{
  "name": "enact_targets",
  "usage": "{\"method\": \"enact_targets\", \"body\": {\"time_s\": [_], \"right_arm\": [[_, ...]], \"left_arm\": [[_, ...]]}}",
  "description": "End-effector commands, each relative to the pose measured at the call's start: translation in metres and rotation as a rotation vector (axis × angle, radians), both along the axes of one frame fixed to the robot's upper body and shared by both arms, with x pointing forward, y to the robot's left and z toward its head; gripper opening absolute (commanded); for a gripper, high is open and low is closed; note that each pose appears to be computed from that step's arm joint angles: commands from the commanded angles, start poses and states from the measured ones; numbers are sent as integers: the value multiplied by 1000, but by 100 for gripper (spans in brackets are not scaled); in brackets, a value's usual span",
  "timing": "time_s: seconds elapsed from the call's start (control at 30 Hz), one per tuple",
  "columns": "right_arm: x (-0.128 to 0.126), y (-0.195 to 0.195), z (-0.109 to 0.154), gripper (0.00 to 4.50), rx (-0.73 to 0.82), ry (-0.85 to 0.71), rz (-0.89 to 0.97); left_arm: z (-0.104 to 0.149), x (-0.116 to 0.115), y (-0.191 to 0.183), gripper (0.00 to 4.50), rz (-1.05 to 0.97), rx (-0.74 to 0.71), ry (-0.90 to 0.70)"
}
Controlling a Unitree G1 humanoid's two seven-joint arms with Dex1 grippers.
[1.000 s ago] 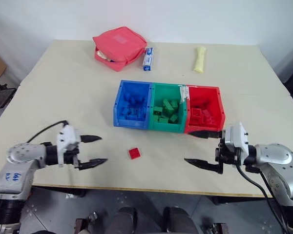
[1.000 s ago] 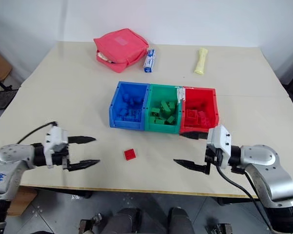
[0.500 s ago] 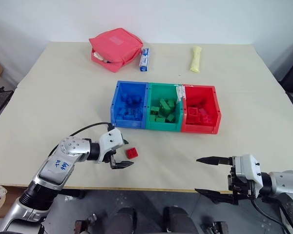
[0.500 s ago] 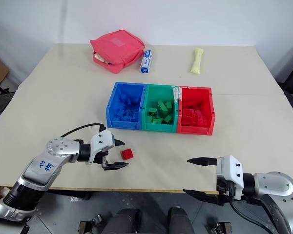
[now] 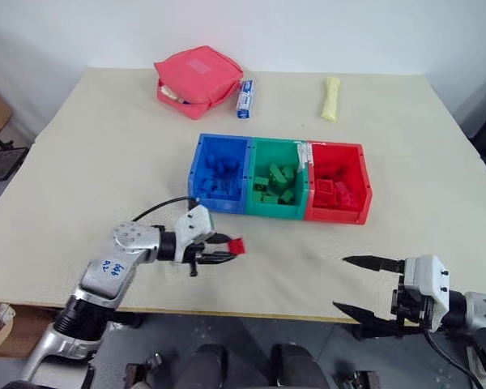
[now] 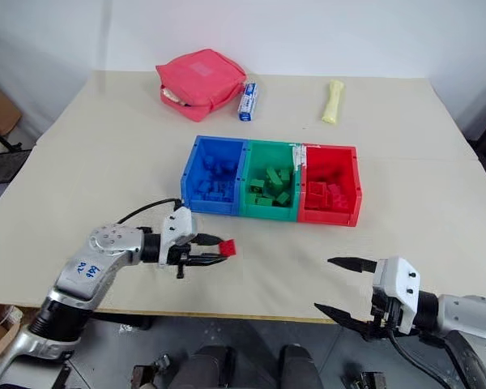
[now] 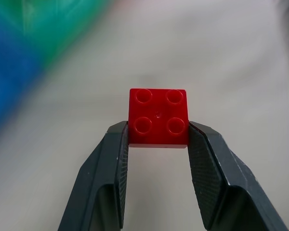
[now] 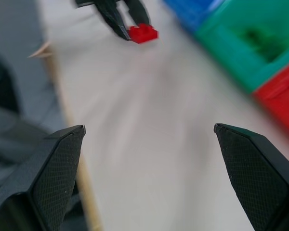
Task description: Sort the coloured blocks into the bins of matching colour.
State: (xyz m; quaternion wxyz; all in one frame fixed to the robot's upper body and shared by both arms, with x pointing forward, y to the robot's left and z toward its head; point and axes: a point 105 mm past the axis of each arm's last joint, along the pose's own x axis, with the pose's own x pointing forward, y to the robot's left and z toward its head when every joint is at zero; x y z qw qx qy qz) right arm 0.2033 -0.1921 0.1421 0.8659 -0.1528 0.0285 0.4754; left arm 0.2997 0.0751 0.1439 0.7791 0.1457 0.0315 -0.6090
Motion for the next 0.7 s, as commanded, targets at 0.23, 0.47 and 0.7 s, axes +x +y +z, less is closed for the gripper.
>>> {"method": "enact_targets", "body": {"time_s": [0.23, 0.47, 0.7], "right_arm": [[9, -34, 29, 450, 133, -160, -331], [2, -31, 27, 450, 132, -159, -363], [0, -21, 33, 450, 152, -185, -370]], "left_arm": [[60, 40, -55, 144, 16, -208, -217], [75, 78, -142, 144, 25, -138, -314], [66, 88, -175, 218, 31, -46, -271]]}}
